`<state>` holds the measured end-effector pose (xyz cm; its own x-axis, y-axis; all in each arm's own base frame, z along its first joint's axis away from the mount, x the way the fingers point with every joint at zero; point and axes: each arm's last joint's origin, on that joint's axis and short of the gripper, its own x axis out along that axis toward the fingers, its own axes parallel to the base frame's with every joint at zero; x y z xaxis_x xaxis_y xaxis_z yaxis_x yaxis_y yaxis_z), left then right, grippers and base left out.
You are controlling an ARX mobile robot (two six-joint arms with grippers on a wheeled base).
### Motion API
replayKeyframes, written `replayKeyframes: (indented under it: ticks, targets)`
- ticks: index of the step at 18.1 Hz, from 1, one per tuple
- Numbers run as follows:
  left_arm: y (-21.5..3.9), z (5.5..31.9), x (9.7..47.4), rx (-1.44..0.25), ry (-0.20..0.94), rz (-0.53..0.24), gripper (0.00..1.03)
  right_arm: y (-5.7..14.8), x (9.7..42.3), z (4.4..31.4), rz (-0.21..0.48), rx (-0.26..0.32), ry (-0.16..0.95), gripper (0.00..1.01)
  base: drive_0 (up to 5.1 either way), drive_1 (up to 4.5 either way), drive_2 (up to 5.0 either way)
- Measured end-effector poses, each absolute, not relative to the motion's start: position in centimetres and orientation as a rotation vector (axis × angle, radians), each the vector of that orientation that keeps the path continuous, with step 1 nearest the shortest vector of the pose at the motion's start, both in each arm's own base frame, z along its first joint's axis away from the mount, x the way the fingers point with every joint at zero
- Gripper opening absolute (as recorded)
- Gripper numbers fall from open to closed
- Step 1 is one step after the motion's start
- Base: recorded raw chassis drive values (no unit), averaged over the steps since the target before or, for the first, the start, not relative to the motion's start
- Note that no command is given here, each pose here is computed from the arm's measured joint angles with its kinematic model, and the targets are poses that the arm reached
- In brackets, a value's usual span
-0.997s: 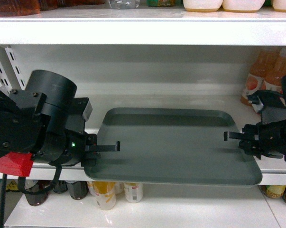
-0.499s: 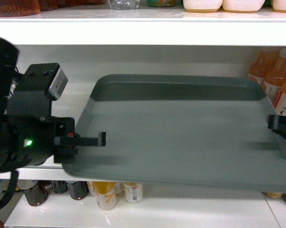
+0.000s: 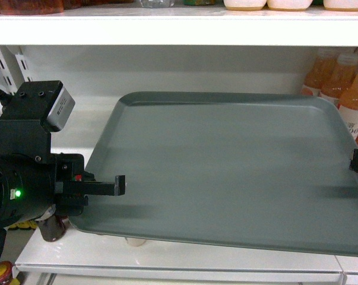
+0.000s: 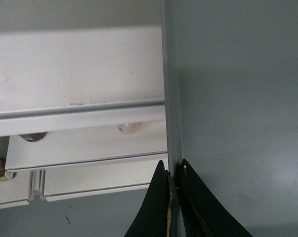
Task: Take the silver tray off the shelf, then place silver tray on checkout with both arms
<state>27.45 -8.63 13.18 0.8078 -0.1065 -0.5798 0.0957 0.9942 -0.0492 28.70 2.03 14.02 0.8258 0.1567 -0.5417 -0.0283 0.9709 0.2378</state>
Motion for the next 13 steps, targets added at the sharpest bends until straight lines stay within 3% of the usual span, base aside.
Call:
replayKeyframes:
  ticks: [13]
  targets:
    - [-8.62, 13.20, 27.43, -0.016, 0.621, -0.106, 0.03, 2.03, 28.66, 13.99, 0.100, 0.225, 0.595, 0.02, 0.1, -4.12, 4.3]
